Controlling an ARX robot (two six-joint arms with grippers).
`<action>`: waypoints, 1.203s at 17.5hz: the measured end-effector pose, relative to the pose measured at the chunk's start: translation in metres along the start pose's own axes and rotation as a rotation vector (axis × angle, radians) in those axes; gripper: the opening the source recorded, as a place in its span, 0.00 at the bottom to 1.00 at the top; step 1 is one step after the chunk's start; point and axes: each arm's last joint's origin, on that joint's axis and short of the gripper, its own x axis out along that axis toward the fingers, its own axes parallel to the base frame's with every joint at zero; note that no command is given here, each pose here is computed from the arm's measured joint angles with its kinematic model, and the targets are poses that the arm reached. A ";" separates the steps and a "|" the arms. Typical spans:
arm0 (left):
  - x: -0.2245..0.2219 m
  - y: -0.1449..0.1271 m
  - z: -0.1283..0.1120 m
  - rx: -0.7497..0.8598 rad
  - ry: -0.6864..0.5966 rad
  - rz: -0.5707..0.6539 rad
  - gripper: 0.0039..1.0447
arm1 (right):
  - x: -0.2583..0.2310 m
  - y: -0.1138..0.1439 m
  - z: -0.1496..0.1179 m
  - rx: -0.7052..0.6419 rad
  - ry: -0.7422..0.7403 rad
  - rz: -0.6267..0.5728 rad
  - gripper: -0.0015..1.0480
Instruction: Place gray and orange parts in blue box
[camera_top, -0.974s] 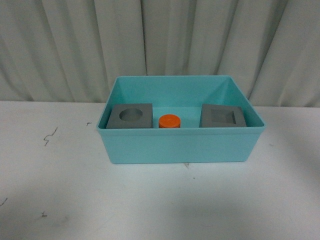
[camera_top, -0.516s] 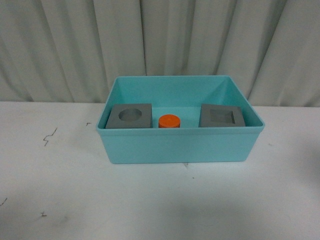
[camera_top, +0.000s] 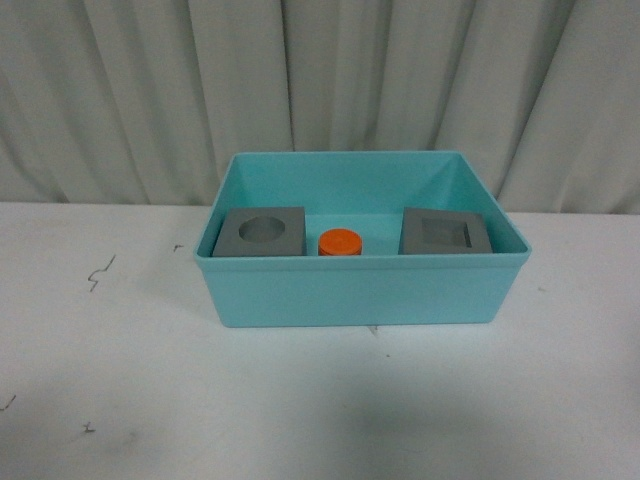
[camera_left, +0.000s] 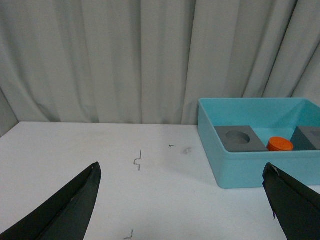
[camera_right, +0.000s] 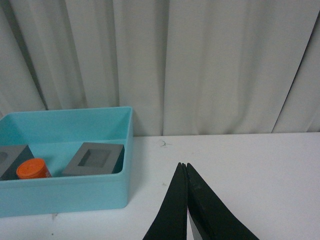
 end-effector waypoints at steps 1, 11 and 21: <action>0.000 0.000 0.000 0.000 0.000 0.000 0.94 | -0.004 0.000 -0.002 0.000 -0.001 0.000 0.02; 0.000 0.000 0.000 0.000 0.000 0.000 0.94 | -0.039 0.000 -0.015 0.000 -0.016 -0.001 0.02; 0.000 0.000 0.000 0.000 0.000 0.000 0.94 | -0.054 0.000 -0.014 0.000 -0.023 -0.001 0.02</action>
